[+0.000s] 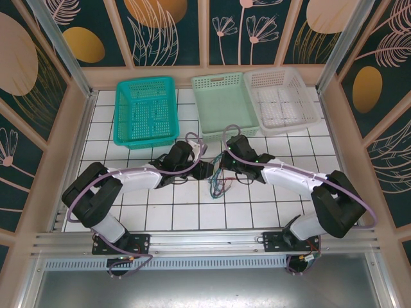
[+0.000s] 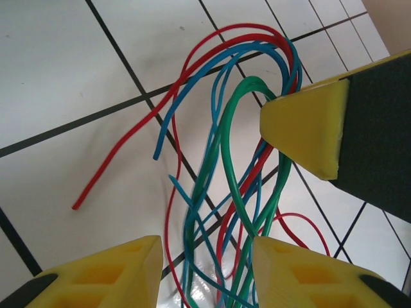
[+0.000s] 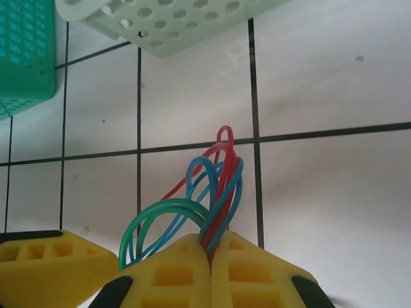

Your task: Untangle the cables

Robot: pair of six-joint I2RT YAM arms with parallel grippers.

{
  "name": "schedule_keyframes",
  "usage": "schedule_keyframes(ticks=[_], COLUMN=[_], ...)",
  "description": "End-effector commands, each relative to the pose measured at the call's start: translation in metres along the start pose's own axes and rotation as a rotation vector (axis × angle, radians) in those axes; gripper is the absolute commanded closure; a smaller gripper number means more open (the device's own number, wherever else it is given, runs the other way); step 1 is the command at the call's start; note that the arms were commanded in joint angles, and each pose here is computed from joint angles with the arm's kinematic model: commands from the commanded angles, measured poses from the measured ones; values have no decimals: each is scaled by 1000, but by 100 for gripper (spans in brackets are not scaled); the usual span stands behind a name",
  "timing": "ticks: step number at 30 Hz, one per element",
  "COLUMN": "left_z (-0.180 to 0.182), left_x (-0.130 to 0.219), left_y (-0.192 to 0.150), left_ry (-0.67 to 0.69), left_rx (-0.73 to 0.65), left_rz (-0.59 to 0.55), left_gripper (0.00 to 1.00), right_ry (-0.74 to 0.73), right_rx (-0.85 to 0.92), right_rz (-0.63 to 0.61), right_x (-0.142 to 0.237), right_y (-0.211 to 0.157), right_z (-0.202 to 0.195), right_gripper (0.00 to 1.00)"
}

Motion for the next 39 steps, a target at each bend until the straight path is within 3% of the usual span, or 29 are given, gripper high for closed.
schedule_keyframes(ticks=[1, 11, 16, 26, 32, 35, 39], left_z=[-20, -27, -24, -10, -9, 0, 13], left_x=[11, 30, 10, -10, -13, -11, -2], left_y=[34, 54, 45, 35, 38, 39, 42], left_ry=[-65, -52, -66, -19, -20, 44, 151], left_rx=[-19, -35, -68, -93, -90, -95, -107], left_rz=[-113, -187, -94, -36, -51, -56, -54], left_gripper=[57, 54, 55, 55, 82, 98, 100], right_ry=[-32, -44, 65, 246, 290, 267, 132], right_rx=[45, 96, 120, 150, 166, 178, 198], right_rz=[-56, -100, -90, -43, 34, 61, 86], right_x=[8, 18, 24, 40, 41, 41, 40], right_y=[10, 17, 16, 3, -8, -9, -6], right_z=[7, 10, 29, 43, 42, 34, 7], right_gripper=[100, 100, 100, 100, 100, 100, 100])
Point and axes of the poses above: each hand's point on the last joint's axis, 136 mm out from that joint toward the fingers, its own x axis back along the fingers, its own z axis along the line the jaws close on, y = z × x, the point moved 2 cm from there along x, back along the fingers, and after that the axes turned 13 degrees about -x, right-handed, at the moved point
